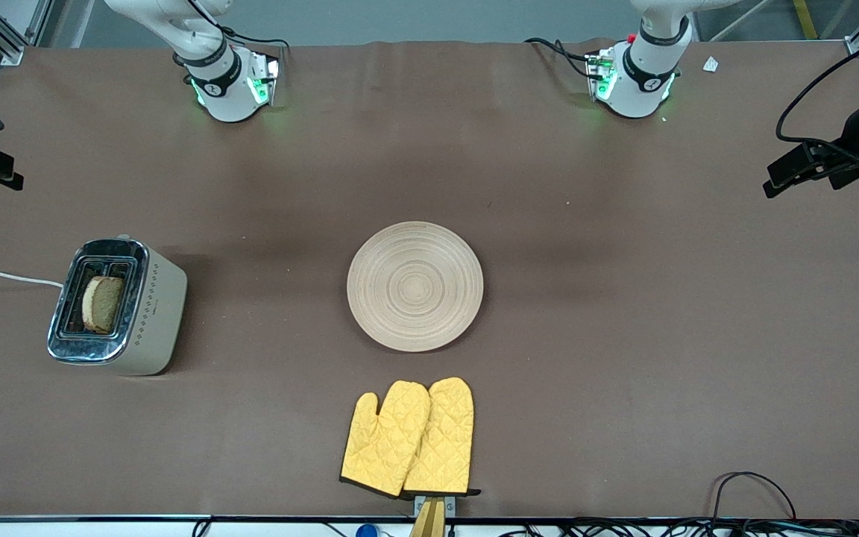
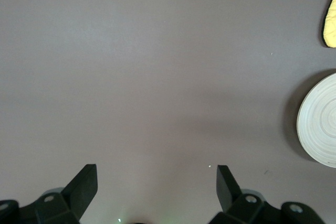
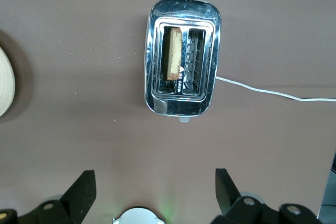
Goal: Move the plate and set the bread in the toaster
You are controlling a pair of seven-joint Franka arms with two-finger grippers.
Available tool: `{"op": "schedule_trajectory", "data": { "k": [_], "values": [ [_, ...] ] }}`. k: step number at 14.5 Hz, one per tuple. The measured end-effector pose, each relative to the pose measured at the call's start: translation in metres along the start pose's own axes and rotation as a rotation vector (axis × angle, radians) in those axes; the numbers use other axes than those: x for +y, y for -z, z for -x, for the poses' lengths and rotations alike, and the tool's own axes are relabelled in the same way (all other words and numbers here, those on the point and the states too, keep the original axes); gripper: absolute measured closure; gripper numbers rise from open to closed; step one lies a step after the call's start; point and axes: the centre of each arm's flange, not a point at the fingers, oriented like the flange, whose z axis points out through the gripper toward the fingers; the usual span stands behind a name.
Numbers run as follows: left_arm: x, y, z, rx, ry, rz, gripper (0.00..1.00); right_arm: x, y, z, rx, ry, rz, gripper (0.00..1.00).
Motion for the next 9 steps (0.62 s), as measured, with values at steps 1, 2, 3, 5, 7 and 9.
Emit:
{"op": "schedule_trajectory", "data": {
  "k": [1,2,3,5,7,9],
  "values": [
    [0.000,0.002,0.000,0.005,-0.001,0.001,0.00,-0.001,0.000,0.000,0.002,0.003,-0.008,0.00],
    [0.001,0.004,0.000,0.009,-0.002,0.000,0.00,-0.002,0.000,0.000,0.003,0.005,-0.012,0.00],
    [0.001,0.005,0.000,0.011,-0.003,-0.003,0.00,-0.003,0.000,-0.001,0.005,0.007,-0.014,0.00],
    [0.002,0.005,0.000,0.013,-0.005,-0.008,0.00,-0.004,0.001,-0.002,0.012,0.010,-0.014,0.00],
    [0.008,0.005,0.002,0.012,-0.034,-0.008,0.00,-0.003,0.002,-0.003,0.023,0.010,-0.012,0.00],
    [0.017,0.004,0.003,0.010,-0.074,-0.009,0.00,-0.003,0.003,-0.004,0.037,0.010,-0.010,0.00]
  ]
}}
